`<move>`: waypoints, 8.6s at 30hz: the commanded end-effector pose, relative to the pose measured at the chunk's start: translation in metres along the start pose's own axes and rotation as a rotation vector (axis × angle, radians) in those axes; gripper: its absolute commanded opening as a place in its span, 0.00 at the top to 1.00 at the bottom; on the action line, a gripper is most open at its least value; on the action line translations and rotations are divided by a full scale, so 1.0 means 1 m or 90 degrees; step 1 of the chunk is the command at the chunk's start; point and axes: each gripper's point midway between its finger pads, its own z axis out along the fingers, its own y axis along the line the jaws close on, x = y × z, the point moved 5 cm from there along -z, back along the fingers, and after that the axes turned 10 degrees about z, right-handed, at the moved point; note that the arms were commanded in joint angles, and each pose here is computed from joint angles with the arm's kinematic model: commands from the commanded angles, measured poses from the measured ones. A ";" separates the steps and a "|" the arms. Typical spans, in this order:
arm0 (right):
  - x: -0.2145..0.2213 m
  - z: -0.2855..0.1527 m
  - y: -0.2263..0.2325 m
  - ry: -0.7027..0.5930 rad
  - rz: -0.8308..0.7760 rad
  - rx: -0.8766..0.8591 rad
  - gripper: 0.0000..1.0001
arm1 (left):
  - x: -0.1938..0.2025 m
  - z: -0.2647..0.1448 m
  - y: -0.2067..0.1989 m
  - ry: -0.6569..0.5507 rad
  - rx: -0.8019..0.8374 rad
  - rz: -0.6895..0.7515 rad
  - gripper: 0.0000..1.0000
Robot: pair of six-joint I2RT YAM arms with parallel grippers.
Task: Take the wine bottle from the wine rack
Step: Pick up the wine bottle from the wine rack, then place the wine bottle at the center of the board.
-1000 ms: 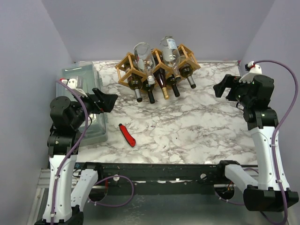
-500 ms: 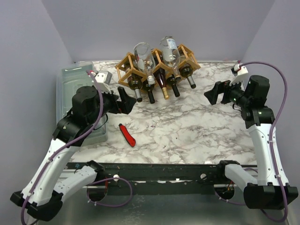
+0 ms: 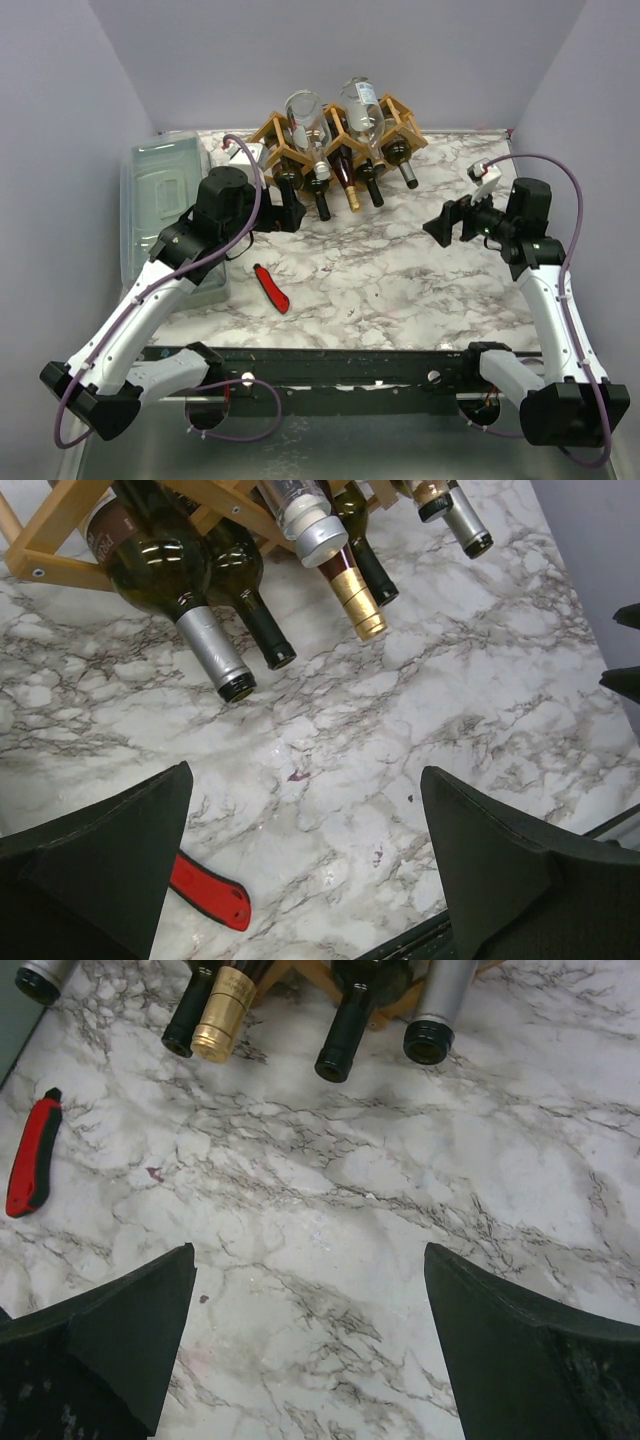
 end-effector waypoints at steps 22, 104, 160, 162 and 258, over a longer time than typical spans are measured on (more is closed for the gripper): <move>0.030 0.018 -0.007 0.041 0.005 -0.037 0.00 | -0.005 0.043 -0.021 -0.024 0.058 -0.112 0.01; 0.038 0.025 -0.017 0.071 0.006 -0.017 0.00 | 0.056 0.183 0.076 0.063 -0.103 -0.208 0.40; 0.037 0.023 -0.017 0.069 -0.005 -0.013 0.00 | 0.074 0.203 0.079 0.041 -0.160 -0.251 0.49; 0.037 0.023 -0.017 0.071 -0.004 -0.013 0.00 | 0.074 0.204 0.080 0.041 -0.162 -0.251 0.49; 0.041 0.021 -0.006 0.067 -0.015 -0.065 0.00 | 0.113 0.003 0.034 0.050 0.005 -0.175 1.00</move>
